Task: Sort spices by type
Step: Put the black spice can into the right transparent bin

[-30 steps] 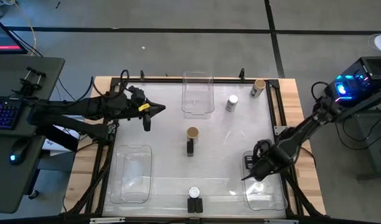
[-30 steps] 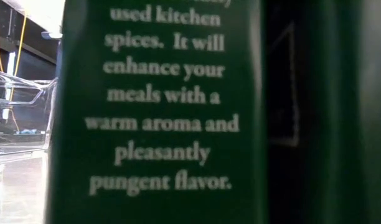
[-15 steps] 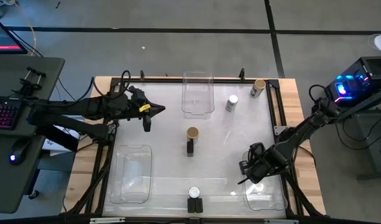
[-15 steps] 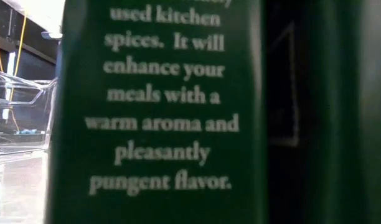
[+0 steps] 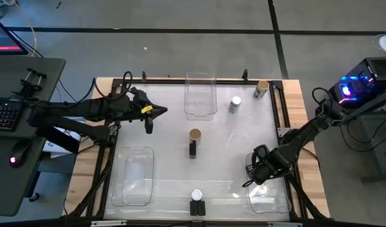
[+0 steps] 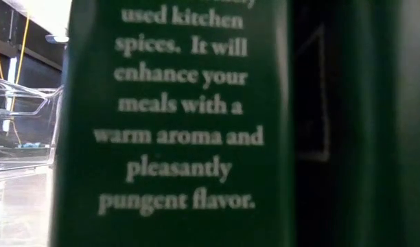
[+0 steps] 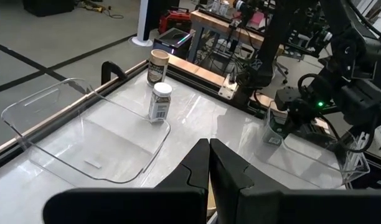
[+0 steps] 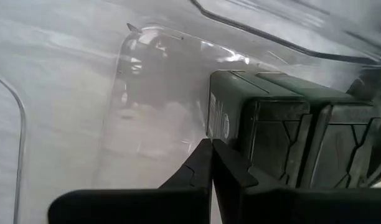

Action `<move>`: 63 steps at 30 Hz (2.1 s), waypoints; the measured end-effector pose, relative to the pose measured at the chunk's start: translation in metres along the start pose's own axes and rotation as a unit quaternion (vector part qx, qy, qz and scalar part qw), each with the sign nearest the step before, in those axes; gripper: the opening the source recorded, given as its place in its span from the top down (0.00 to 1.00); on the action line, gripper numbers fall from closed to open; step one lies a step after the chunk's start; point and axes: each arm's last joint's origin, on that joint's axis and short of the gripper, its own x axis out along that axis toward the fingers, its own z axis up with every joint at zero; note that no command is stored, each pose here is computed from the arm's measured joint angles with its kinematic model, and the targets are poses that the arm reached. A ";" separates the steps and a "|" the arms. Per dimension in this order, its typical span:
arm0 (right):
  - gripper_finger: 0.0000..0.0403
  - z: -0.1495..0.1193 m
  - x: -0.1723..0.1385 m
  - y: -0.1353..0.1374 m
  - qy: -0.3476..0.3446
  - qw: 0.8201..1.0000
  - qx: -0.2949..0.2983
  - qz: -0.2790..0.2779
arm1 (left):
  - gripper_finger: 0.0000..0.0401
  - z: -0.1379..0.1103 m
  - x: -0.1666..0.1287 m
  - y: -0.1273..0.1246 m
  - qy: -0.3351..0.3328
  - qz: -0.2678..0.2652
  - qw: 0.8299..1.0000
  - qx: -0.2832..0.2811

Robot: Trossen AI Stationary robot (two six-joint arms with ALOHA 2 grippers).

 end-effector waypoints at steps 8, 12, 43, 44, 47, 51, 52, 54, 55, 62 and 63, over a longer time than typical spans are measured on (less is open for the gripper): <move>1.00 -0.002 -0.013 0.009 -0.009 0.999 -0.019 0.046 | 1.00 0.000 0.000 0.000 0.000 0.000 1.000 0.000; 1.00 -0.009 -0.030 0.017 0.023 0.994 -0.069 0.078 | 1.00 0.000 0.000 0.000 0.000 0.000 1.000 0.000; 1.00 -0.016 -0.009 -0.007 0.102 0.991 -0.062 -0.052 | 1.00 0.000 0.000 0.000 0.001 0.000 1.000 0.016; 1.00 -0.016 -0.009 -0.007 0.097 0.992 -0.059 -0.050 | 1.00 0.000 0.000 0.000 0.001 0.000 1.000 0.015; 1.00 -0.014 -0.009 -0.008 0.089 0.993 -0.051 -0.053 | 1.00 0.000 0.000 0.000 0.001 0.000 1.000 0.014; 1.00 -0.013 -0.008 -0.008 0.075 0.995 -0.040 -0.053 | 1.00 0.000 0.000 0.000 0.001 0.000 1.000 0.014; 1.00 -0.013 -0.008 -0.008 0.074 0.995 -0.038 -0.054 | 1.00 0.000 0.000 0.000 0.001 0.000 1.000 0.015; 1.00 -0.013 -0.008 -0.008 0.072 0.995 -0.037 -0.053 | 1.00 0.000 0.000 0.000 0.001 0.000 1.000 0.021; 1.00 -0.013 -0.008 -0.008 0.070 0.996 -0.035 -0.053 | 1.00 0.000 0.000 0.000 0.001 0.000 1.000 0.024; 1.00 -0.013 -0.008 -0.006 0.053 0.998 -0.013 -0.039 | 1.00 0.000 0.000 0.000 0.001 0.000 1.000 0.027; 1.00 -0.013 -0.008 -0.006 0.052 0.998 -0.010 -0.037 | 1.00 0.000 0.000 0.000 0.001 0.000 1.000 0.028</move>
